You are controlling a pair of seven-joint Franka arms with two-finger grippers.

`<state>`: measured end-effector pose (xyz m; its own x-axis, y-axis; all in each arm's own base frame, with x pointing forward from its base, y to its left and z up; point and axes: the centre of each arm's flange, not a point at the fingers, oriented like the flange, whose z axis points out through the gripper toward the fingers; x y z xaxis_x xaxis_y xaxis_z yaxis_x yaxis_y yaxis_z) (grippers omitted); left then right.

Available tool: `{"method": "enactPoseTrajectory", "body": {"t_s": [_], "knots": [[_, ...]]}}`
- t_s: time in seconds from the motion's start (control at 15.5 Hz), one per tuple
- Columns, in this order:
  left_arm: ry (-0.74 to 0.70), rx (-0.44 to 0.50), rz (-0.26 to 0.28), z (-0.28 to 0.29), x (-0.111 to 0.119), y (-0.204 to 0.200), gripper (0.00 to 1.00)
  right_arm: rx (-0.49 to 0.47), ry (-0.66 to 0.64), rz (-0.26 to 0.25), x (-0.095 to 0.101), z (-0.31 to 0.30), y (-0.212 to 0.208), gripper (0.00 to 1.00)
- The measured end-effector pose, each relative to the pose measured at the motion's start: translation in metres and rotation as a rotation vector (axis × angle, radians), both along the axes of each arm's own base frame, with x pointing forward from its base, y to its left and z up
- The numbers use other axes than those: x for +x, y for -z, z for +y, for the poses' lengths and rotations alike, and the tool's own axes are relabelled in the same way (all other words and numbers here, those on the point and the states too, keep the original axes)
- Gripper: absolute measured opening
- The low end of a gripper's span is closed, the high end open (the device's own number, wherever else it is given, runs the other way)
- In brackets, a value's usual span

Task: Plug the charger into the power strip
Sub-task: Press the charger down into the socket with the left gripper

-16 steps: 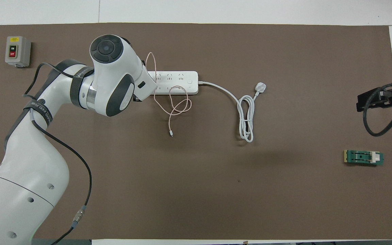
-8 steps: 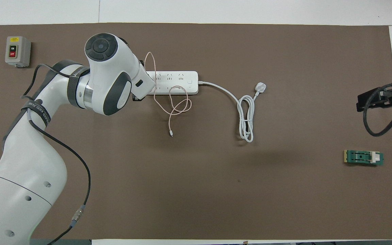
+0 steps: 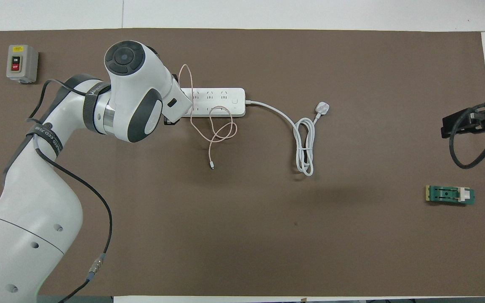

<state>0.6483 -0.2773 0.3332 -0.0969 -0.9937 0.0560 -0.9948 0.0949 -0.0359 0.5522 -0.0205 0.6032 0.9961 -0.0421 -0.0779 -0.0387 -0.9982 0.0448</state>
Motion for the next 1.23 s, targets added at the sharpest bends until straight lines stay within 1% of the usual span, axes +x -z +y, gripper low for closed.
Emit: {"method": "enactPoseTrajectory", "body": {"t_s": [0.9,0.97,1.03,1.16,1.23], "knots": [[0.0,0.0,0.001,-0.0005,0.0008,-0.0007,0.32,0.0,0.0,0.0,0.0,0.0,0.0,1.0],[0.0,-0.002,-0.003,-0.0007,0.0017,-0.0015,0.37,0.0,0.0,0.0,0.0,0.0,0.0,1.0],[-0.001,-0.004,-0.008,-0.0007,0.0035,-0.0029,0.47,0.0,0.0,0.0,0.0,0.0,0.0,1.0],[-0.001,-0.007,-0.013,-0.0015,0.0057,-0.0046,0.48,0.0,0.0,0.0,0.0,0.0,0.0,1.0],[-0.001,-0.008,-0.015,-0.0019,0.0064,-0.0051,0.53,0.0,0.0,0.0,0.0,0.0,0.0,1.0]]}}
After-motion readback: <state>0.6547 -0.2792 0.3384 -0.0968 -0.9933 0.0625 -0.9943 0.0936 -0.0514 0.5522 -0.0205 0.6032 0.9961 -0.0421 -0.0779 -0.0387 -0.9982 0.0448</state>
